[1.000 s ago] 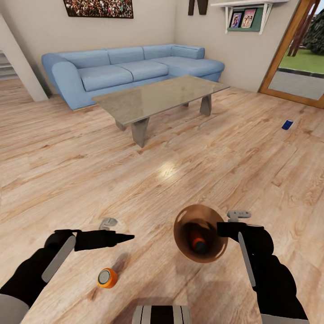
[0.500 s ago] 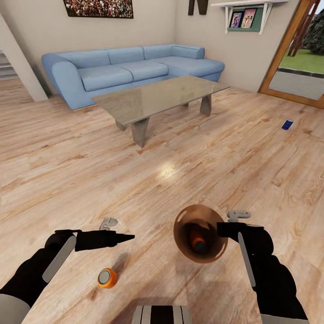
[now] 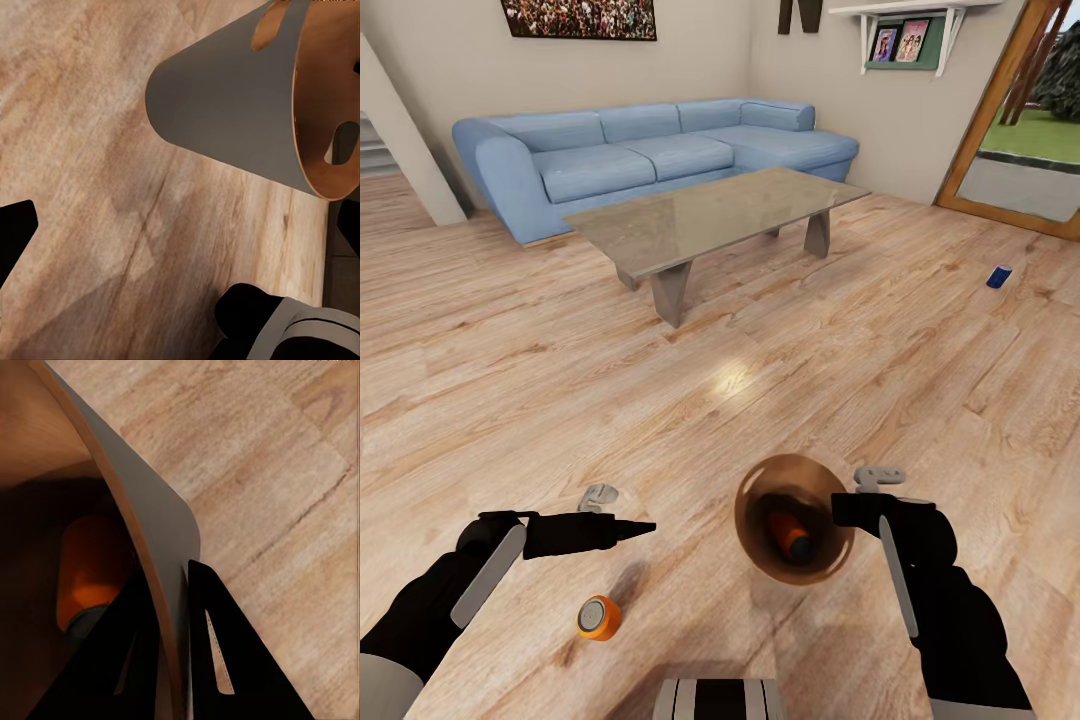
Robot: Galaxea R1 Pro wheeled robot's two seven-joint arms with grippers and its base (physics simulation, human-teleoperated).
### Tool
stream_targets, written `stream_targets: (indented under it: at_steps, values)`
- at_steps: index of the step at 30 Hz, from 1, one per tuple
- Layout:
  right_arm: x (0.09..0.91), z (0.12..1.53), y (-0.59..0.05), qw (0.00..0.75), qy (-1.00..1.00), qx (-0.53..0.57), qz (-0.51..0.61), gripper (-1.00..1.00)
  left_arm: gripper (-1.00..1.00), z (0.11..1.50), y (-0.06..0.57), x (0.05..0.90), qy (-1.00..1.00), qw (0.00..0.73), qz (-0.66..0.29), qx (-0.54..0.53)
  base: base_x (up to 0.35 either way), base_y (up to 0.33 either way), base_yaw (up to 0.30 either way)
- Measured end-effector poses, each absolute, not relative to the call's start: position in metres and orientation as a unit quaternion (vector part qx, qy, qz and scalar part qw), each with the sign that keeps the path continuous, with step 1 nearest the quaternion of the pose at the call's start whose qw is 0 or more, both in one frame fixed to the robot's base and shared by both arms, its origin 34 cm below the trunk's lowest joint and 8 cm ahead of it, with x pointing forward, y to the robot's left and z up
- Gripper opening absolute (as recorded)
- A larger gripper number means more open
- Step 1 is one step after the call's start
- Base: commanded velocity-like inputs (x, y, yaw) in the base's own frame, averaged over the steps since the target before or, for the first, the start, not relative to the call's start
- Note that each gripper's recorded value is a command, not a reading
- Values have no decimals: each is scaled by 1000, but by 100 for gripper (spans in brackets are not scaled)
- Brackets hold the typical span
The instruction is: Put the three can of soda from the living room inside the tash can in the kitchen.
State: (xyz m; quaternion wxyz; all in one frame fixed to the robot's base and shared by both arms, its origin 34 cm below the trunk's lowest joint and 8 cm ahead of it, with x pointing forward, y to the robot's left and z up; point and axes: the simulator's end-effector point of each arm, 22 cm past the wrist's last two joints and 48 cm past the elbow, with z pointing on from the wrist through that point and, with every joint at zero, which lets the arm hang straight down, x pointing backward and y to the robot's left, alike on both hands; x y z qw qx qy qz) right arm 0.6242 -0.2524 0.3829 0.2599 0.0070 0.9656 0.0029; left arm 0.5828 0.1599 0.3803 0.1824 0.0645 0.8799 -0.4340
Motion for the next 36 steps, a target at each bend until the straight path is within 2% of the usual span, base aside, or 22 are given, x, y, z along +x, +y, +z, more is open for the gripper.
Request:
stream_targets:
  at_steps: [30, 36]
  values:
    - [624, 383, -255, 260, 966, 5, -3, -100, 100, 380, 162, 583, 881, 183, -432, 64, 0, 0, 0]
    - [623, 382, -266, 258, 966, 2, -24, -100, 100, 377, 156, 601, 883, 202, -419, 66, 0, 0, 0]
